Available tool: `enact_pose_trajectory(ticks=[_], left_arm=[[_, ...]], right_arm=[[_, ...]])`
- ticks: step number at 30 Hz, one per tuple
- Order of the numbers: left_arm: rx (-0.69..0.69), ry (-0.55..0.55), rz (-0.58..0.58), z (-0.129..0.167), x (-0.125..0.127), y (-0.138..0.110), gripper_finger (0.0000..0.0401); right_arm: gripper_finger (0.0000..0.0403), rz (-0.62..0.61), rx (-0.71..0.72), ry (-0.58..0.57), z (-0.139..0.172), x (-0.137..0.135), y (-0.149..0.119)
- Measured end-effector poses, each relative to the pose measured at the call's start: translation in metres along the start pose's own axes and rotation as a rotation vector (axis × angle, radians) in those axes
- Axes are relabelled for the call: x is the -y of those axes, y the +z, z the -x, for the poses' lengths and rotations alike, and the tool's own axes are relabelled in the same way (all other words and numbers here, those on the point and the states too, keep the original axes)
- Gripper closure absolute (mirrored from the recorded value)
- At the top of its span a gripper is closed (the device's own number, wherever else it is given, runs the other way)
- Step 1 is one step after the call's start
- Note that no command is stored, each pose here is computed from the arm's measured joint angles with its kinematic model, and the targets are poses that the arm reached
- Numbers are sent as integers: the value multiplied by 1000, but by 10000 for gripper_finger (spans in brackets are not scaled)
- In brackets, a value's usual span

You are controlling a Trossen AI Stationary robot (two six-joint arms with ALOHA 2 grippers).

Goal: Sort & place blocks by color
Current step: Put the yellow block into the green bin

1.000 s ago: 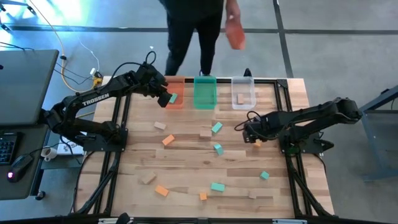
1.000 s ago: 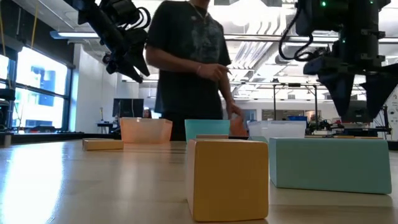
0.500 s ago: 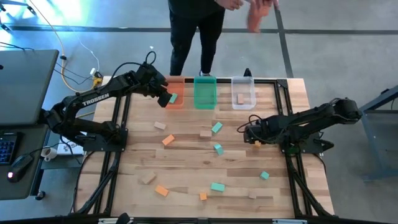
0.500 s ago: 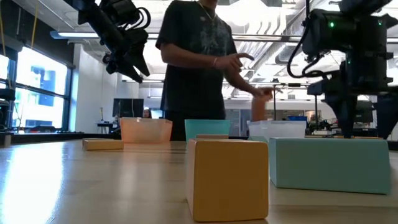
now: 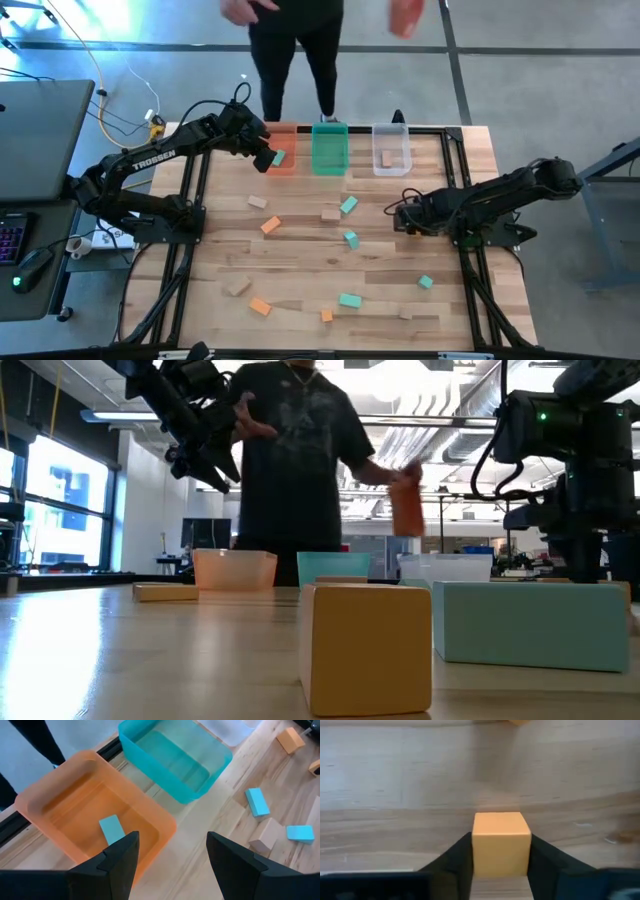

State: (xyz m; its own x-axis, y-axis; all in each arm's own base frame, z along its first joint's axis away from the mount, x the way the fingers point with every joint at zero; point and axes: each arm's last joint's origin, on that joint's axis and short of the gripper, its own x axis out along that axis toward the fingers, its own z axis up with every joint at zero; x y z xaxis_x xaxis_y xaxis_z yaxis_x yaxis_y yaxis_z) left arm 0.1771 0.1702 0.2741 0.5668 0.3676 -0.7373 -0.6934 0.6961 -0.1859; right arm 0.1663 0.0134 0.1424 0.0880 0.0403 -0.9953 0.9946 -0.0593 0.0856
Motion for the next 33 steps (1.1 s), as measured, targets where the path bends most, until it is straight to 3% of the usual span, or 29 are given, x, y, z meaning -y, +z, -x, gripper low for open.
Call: enact_pose_trajectory(ticks=[6, 12, 25, 33], left_arm=[[0, 0, -6, 0, 0, 0, 181], [0, 0, -6, 0, 0, 0, 181], [0, 0, -37, 0, 0, 0, 181], [0, 0, -48, 0, 0, 0, 181]], right_arm=[[295, 10, -8, 48, 6, -9, -1], [295, 11, 49, 169, 27, -30, -3], [295, 17, 309, 519, 75, -74, 0], [295, 85, 447, 685, 100, -95, 20]])
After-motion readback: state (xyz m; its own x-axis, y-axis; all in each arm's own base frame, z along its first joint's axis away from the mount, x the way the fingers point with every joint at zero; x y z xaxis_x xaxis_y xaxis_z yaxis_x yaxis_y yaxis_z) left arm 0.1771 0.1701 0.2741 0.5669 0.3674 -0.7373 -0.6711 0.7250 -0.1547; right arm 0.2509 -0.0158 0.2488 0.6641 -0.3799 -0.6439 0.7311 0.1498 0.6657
